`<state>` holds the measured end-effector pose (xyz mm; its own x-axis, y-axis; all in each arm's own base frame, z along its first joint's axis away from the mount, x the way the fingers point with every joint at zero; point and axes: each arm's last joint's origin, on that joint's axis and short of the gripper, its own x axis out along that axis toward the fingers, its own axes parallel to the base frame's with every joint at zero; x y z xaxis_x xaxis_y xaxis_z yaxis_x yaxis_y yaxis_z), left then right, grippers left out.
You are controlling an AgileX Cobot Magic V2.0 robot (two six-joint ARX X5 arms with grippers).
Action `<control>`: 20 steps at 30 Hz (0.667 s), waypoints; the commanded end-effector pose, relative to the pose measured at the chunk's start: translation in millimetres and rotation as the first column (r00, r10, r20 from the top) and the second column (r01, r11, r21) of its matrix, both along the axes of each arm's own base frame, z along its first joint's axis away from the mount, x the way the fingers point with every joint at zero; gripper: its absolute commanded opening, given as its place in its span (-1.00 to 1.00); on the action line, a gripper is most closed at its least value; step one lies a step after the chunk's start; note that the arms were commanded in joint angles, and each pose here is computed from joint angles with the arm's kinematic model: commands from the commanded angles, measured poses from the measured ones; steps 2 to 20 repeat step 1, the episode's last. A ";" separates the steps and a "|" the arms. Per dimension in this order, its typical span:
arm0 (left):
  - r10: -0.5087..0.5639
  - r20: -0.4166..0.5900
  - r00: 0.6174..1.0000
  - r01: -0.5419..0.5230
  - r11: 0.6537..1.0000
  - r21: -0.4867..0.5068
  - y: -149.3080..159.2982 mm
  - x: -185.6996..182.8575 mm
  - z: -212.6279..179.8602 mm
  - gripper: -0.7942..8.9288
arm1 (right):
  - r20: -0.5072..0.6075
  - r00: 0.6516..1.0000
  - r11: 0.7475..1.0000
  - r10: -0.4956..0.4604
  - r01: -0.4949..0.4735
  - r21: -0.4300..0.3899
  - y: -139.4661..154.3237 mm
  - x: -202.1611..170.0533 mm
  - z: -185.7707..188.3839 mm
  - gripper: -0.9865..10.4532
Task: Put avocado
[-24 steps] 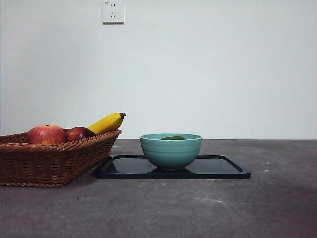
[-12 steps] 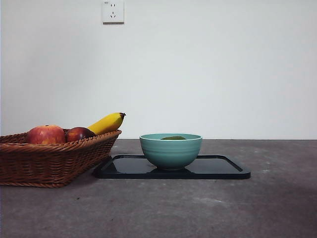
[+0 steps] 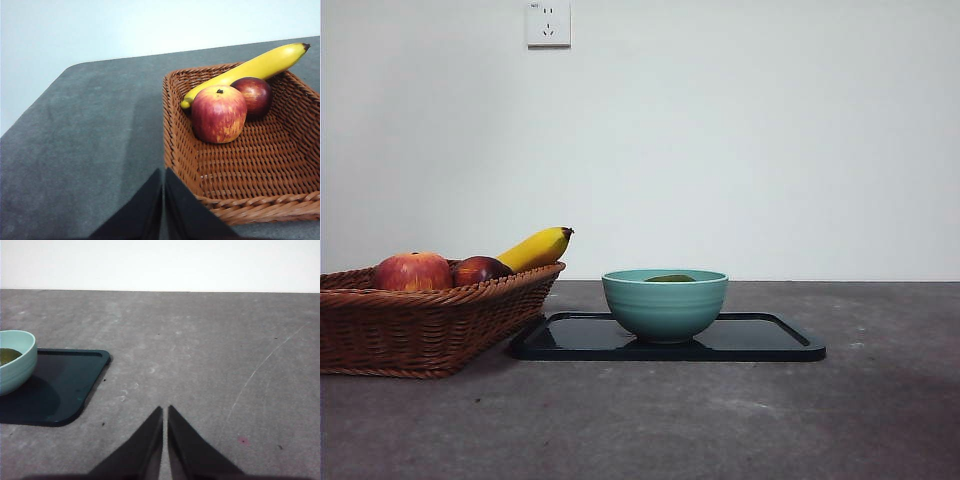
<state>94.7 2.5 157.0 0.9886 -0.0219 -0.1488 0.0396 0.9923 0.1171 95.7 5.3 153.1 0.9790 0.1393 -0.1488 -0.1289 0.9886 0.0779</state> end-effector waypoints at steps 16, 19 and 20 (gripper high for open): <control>0.005 -0.029 1.000 -0.005 1.000 -0.009 0.2 0.8 -7.9 -0.82 | 0.002 1.000 1.000 -0.006 0.006 0.014 -0.2 0.2 -0.9 -0.82; 0.005 -0.029 1.000 -0.005 1.000 -0.009 0.2 0.8 -7.9 -0.82 | 0.002 1.000 1.000 -0.006 0.006 0.014 -0.2 0.2 -0.9 -0.82; 0.005 -0.029 1.000 -0.005 1.000 -0.009 0.2 0.8 -7.9 -0.82 | 0.002 1.000 1.000 -0.006 0.006 0.014 -0.2 0.2 -0.9 -0.82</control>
